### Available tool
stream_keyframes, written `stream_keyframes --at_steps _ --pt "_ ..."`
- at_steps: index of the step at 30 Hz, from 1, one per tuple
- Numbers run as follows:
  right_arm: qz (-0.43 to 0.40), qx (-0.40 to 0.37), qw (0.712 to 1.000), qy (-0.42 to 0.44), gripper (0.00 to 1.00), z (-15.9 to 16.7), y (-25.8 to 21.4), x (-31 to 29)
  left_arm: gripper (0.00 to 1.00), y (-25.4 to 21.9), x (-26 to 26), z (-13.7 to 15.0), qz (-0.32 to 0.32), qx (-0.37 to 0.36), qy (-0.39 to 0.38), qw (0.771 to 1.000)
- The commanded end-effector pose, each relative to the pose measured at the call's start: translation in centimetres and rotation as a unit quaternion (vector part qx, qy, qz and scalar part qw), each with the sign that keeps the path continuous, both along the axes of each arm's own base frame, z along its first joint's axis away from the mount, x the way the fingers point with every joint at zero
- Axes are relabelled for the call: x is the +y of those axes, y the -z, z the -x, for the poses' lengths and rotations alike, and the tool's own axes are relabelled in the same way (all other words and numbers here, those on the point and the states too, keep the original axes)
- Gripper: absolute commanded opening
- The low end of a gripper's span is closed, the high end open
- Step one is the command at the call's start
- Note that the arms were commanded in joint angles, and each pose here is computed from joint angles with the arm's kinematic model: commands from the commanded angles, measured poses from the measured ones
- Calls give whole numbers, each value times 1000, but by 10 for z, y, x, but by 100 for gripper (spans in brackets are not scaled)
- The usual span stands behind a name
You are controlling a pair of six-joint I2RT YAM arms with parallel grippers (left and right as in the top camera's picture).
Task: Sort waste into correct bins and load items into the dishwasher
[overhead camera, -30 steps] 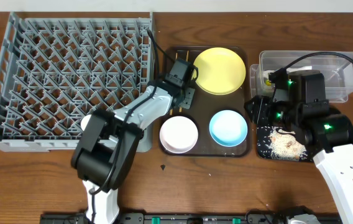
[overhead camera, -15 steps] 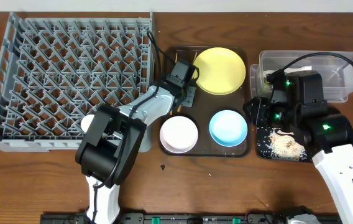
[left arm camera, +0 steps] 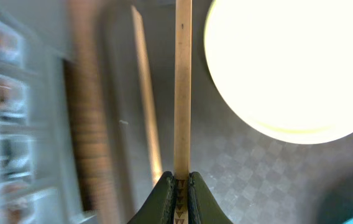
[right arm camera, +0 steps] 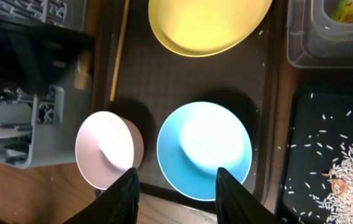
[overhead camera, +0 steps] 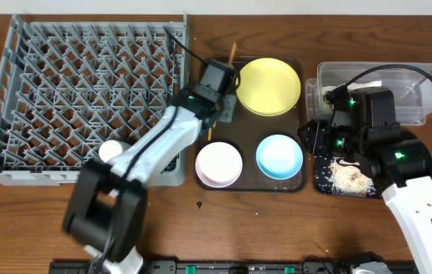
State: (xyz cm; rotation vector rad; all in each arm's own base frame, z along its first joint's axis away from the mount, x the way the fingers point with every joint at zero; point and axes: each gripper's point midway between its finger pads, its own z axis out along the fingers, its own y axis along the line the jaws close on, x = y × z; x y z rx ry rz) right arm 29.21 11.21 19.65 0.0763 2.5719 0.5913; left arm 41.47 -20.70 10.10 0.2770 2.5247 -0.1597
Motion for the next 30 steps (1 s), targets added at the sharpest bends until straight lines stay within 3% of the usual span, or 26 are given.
stream_keyframes --at_steps 1,5,10,16,24,30 --pt "-4 2 1000 1 38 0 -1 2 8 -51 33 -5 -26 -55 -50 997" --pt "-4 2 1000 1 38 0 -1 2 8 -63 71 6 -64 -47 -89 993" --pt "-4 1 1000 1 38 0 -1 2 8 -44 121 12 -85 6 -139 987" --pt "-4 1 1000 1 39 -1 -1 2 8 -20 120 14 -59 49 -112 991" --pt "-5 2 1000 -2 38 1 -1 4 8 16 117 17 -76 95 -97 988" --pt "-7 5 1000 -4 38 2 -1 5 39 -1 117 14 -69 78 -98 990"
